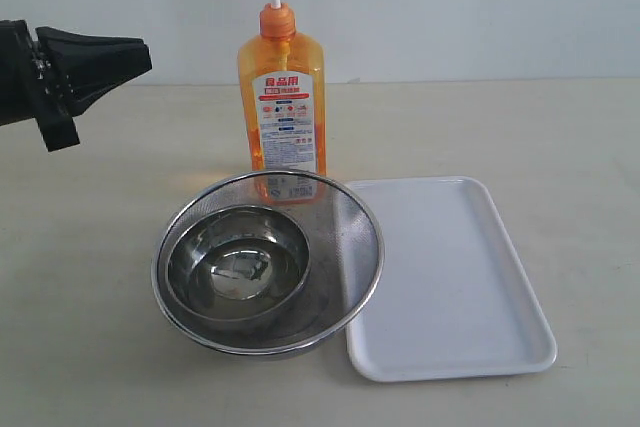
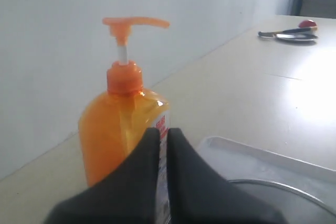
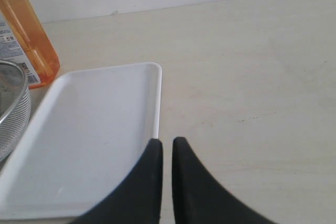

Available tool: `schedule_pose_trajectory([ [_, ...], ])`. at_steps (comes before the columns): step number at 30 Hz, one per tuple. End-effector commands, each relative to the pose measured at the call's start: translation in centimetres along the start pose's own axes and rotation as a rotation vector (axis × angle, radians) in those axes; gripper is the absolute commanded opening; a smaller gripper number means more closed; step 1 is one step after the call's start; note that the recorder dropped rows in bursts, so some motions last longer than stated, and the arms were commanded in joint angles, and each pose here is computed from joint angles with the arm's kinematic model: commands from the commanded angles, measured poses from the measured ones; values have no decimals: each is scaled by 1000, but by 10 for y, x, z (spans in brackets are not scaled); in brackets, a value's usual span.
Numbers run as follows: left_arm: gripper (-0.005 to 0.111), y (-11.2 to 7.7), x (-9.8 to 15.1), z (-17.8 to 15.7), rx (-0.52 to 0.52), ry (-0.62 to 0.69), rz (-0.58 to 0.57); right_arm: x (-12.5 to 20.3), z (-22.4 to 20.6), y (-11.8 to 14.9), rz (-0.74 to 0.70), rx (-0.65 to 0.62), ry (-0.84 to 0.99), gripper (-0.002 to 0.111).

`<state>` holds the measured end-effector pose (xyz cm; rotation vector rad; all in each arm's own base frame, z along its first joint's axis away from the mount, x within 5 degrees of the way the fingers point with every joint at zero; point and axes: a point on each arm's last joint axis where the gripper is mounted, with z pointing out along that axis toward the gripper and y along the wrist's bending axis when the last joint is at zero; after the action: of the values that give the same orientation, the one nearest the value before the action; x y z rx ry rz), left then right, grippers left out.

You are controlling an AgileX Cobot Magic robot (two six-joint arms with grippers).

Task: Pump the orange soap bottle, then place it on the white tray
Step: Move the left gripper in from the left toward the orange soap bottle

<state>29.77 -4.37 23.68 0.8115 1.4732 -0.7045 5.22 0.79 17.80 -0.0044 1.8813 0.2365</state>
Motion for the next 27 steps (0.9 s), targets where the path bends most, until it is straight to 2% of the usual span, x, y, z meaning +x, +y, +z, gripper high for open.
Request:
schedule_pose_trajectory([
  [1, 5, 22, 6, 10, 66, 26, 6, -1, 0, 0, -6, -2, -14, 3],
  [4, 5, 39, 14, 18, 67, 28, 0, -1, 0, 0, -6, -2, -14, 3],
  [9, 5, 63, 25, 32, 88, 38, 103, -1, 0, 0, -6, -2, -14, 3],
  [16, 5, 91, 37, 47, 101, 41, 134, -1, 0, 0, -5, -1, -11, 3],
  [22, 5, 112, 51, 60, 117, 57, 64, -1, 0, 0, -5, -1, -11, 3],
  [27, 5, 117, 58, 64, 144, 89, 18, -1, 0, 0, -5, -1, -11, 3],
])
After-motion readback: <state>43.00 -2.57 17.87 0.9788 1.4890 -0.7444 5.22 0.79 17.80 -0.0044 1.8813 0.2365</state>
